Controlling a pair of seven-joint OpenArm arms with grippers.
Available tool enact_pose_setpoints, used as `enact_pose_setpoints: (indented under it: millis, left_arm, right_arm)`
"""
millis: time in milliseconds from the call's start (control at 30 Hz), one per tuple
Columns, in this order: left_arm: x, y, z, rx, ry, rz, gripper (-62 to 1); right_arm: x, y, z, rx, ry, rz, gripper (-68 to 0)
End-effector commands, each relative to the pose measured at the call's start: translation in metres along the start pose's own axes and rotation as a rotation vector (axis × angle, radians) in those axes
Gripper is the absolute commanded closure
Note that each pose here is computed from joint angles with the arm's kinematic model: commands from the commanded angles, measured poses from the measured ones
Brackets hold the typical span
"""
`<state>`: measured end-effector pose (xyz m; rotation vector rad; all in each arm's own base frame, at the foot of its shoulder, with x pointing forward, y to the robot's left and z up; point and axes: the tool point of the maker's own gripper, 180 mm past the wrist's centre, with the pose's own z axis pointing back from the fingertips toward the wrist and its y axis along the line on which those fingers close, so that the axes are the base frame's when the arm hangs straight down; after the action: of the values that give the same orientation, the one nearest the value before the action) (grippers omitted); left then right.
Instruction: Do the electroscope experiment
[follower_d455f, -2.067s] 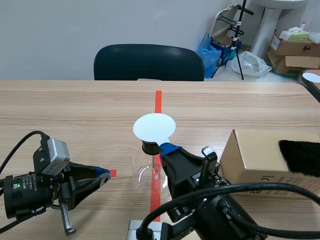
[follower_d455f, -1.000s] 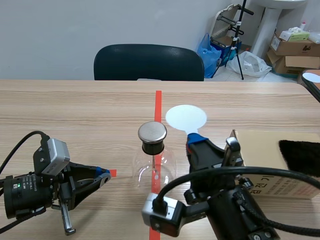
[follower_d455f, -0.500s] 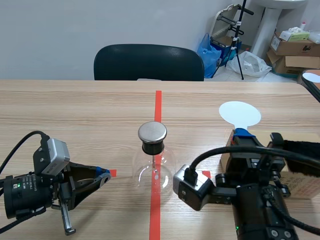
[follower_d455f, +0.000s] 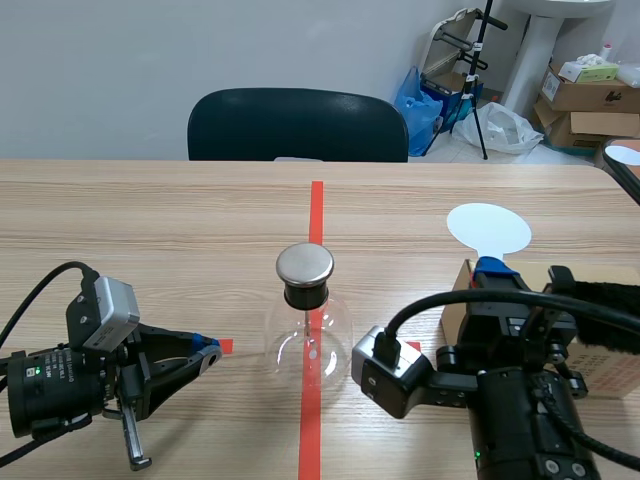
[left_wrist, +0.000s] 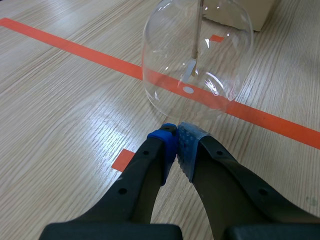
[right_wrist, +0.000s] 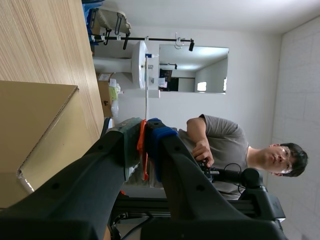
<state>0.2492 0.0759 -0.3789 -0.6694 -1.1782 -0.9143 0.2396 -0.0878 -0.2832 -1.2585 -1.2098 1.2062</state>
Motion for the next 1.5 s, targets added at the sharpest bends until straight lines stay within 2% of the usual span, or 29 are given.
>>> enact_pose_setpoints:
  millis: [0,1467]
  left_arm:
    - [0.0113,0.0018,-0.0028,0.002,-0.04,-0.009,-3.0]
    - [0.0106,0.0018,-0.0028,0.002,-0.037,-0.009,-2.9]
  right_arm:
    - [-0.0019,-0.0091,-0.0035,-0.031,0.005,-0.01,-1.0]
    - [0.0008,-0.0091,-0.0035,-0.031,-0.01,-0.01,-1.0]
